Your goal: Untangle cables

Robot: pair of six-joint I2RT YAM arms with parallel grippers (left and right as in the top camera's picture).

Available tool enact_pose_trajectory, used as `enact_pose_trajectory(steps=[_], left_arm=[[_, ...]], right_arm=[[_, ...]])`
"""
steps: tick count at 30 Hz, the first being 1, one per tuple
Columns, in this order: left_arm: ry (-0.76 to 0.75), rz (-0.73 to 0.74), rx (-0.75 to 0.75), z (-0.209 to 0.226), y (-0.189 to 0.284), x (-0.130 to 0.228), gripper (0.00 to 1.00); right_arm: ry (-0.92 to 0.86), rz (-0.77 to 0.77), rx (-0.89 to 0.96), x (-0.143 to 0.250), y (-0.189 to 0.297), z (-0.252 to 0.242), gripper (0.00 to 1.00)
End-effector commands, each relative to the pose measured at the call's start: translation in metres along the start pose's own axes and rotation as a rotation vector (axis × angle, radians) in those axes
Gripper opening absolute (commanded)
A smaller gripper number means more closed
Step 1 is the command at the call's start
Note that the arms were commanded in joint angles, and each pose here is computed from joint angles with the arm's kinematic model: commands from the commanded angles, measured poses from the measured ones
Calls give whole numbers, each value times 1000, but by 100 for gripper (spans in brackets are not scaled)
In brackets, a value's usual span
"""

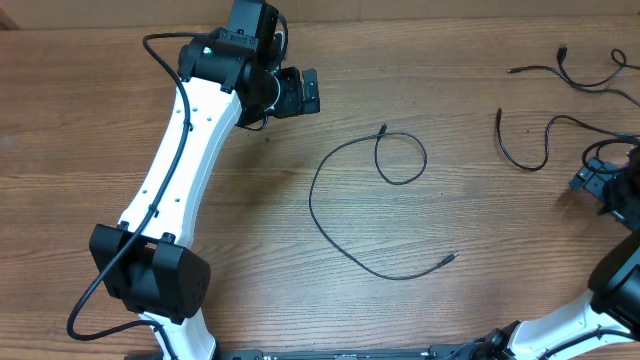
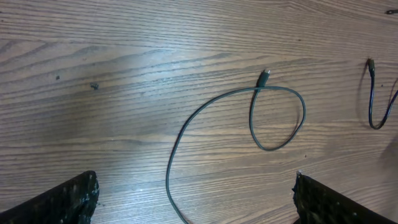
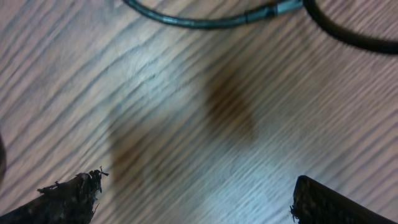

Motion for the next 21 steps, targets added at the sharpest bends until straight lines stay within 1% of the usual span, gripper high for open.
enact_pose_trajectory(steps=[1,9,14,21], left_arm=[[-9,-8,-3,1,0,-2,99],[-9,-8,-3,1,0,-2,100],[-9,-8,-3,1,0,-2,100],[-9,-8,-3,1,0,-3,100]], right_arm=[[11,39,33,3,-18,-4,100],[2,65,35,4,-57,-6,100],[-20,61,40,4,-72,-14,100],[-59,-29,64,-8,-76,-29,100]])
Point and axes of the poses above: each gripper's point midway between its finger pads, its own y axis back along the fingers, its own z axis along the line the jaws close on, x = y × z, the point moved 9 cm from there along y, back along the fingers, and after that the axes turned 14 degrees about y, right-handed, at the moved point
